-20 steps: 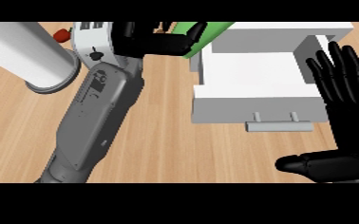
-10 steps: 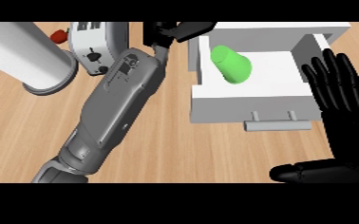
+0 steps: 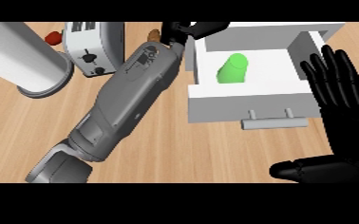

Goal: Pick up the cup, place it into the drawer and close the drawer

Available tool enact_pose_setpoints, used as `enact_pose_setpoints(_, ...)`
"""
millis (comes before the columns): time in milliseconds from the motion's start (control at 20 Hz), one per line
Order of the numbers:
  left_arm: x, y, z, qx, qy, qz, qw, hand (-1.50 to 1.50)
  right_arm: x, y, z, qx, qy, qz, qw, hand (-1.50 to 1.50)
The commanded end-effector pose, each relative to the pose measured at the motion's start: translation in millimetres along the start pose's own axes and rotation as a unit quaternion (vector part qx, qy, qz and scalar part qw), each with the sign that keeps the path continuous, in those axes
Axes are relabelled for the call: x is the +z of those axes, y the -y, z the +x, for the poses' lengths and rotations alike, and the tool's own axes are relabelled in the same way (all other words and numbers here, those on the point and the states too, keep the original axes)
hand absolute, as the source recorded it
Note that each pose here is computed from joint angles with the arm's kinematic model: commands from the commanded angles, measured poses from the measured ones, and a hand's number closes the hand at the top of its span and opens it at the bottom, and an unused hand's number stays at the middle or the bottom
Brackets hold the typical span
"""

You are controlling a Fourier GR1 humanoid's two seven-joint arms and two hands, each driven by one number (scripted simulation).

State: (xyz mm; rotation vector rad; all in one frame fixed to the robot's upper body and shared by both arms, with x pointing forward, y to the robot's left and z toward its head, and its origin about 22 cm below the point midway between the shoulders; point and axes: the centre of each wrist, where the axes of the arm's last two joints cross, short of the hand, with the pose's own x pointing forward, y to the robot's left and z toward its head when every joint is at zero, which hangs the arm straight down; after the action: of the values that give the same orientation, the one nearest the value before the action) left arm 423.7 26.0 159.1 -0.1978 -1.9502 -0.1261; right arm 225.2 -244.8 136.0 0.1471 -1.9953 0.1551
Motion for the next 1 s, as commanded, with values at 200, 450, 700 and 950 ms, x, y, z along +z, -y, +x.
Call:
enact_pose_setpoints(200, -0.4, 6.7, -17.8, -0.053, -0.015, -0.009, 0.9984, 1.50, -16.0, 16.2, -6.8, -0.003, 0.001, 0.012, 1.000, -1.50)
enact_pose_setpoints(450, 0.0, 11.0, -20.5, -0.074, -0.025, -0.019, 0.9967, 1.50, -11.8, -5.6, -3.9, -0.008, 0.006, 0.028, 1.000, -1.50)
enact_pose_setpoints(700, 8.6, 9.1, -35.7, -0.127, -0.049, -0.030, 0.9902, 1.50, -14.7, -3.1, 0.1, -0.020, 0.016, 0.032, 0.999, -1.50)
enact_pose_setpoints(950, -4.5, 19.3, -16.5, -0.151, -0.051, -0.026, 0.9869, -1.50, -16.1, 5.0, 3.0, -0.020, 0.020, 0.030, 0.999, -1.50)
